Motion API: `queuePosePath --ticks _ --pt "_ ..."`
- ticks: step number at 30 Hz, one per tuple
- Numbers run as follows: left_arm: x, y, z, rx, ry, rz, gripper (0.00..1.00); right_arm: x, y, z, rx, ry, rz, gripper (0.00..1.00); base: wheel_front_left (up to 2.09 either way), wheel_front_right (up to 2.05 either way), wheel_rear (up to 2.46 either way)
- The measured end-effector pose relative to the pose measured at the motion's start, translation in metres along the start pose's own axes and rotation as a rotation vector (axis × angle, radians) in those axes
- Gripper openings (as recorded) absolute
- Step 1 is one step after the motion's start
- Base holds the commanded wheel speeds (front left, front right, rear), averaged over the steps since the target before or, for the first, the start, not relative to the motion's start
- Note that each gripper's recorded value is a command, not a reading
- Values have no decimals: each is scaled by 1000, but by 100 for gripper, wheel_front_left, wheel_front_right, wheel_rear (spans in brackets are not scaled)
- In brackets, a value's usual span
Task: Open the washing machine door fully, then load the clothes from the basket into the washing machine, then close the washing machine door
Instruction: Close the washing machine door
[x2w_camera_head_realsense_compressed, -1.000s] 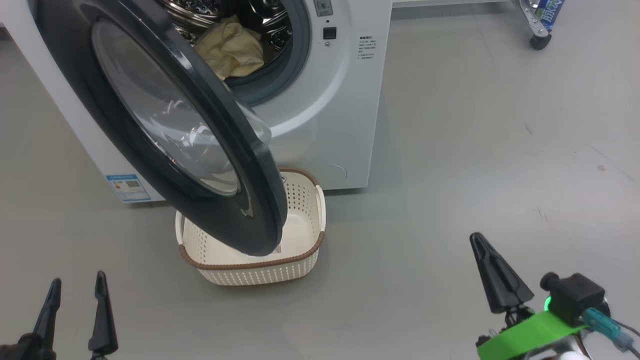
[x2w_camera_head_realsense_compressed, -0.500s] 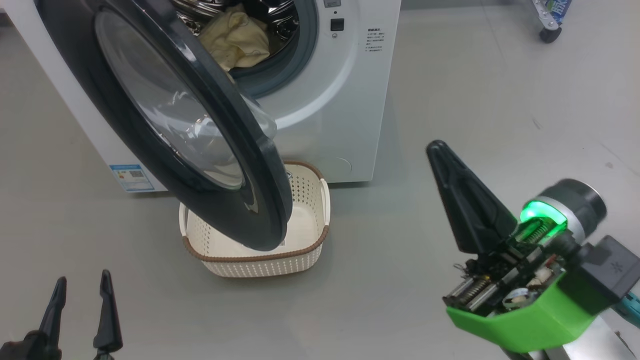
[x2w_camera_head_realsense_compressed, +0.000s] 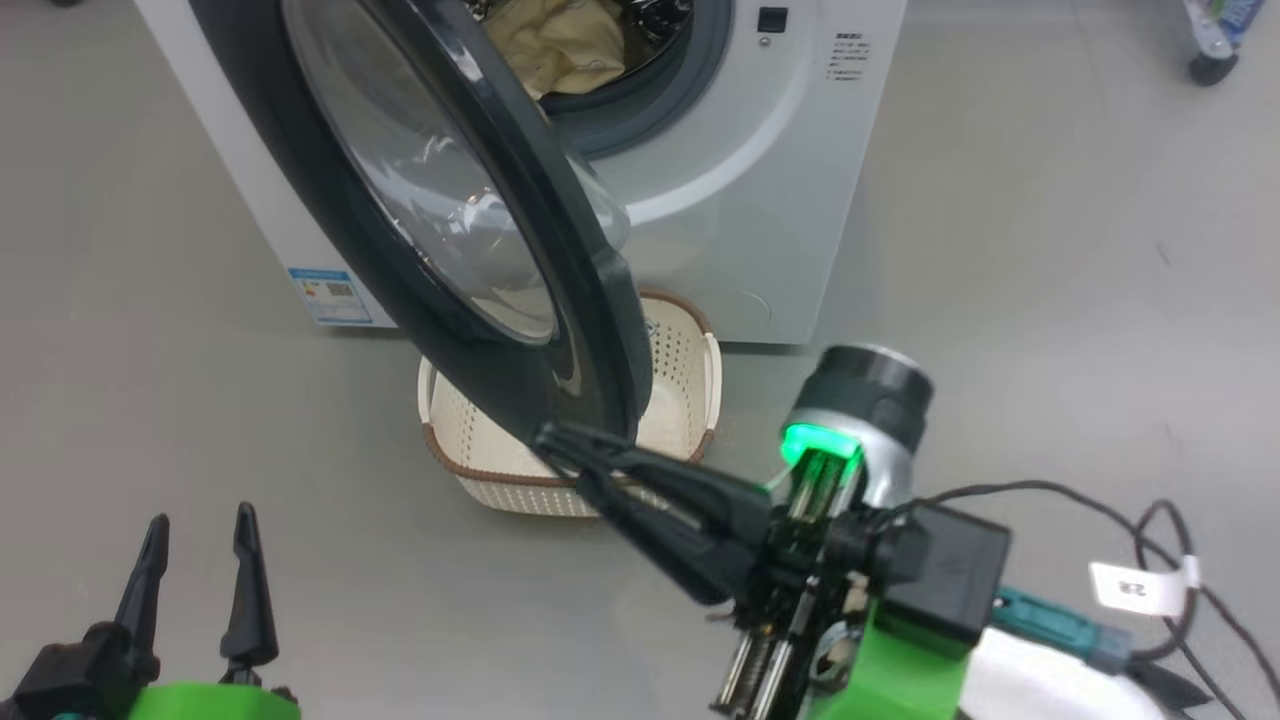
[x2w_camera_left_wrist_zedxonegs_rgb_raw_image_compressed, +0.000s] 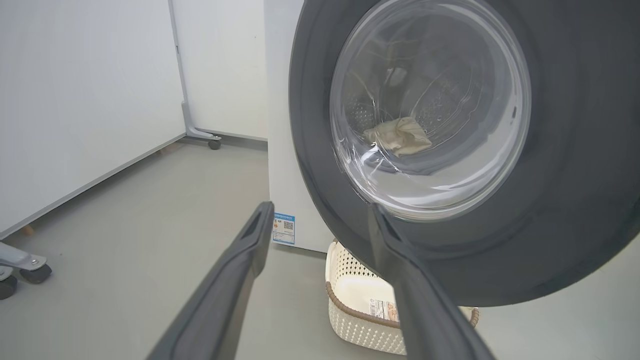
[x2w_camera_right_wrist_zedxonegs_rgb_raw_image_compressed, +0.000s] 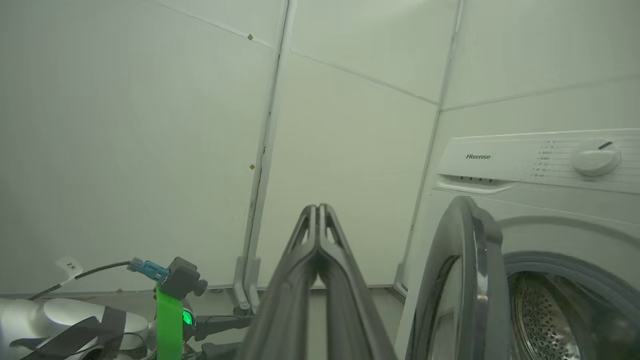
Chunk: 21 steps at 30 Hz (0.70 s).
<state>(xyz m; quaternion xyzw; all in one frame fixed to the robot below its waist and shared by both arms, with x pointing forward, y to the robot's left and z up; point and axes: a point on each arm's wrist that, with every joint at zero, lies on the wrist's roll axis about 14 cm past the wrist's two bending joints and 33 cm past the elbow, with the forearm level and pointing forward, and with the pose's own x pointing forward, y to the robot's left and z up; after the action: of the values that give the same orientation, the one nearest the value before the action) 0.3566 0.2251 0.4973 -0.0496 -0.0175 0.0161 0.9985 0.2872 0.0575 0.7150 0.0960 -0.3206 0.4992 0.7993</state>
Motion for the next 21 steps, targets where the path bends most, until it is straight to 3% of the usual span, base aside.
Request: queuePosePath --ticks 8,21 --pt "3 8 -8 -16 20 34 100 -7 40 -77 233 190 102 0 0 0 0" --pt "20 13 -28 -43 63 62 100 -40 -8 -161 289 367 -43 0 0 0 0"
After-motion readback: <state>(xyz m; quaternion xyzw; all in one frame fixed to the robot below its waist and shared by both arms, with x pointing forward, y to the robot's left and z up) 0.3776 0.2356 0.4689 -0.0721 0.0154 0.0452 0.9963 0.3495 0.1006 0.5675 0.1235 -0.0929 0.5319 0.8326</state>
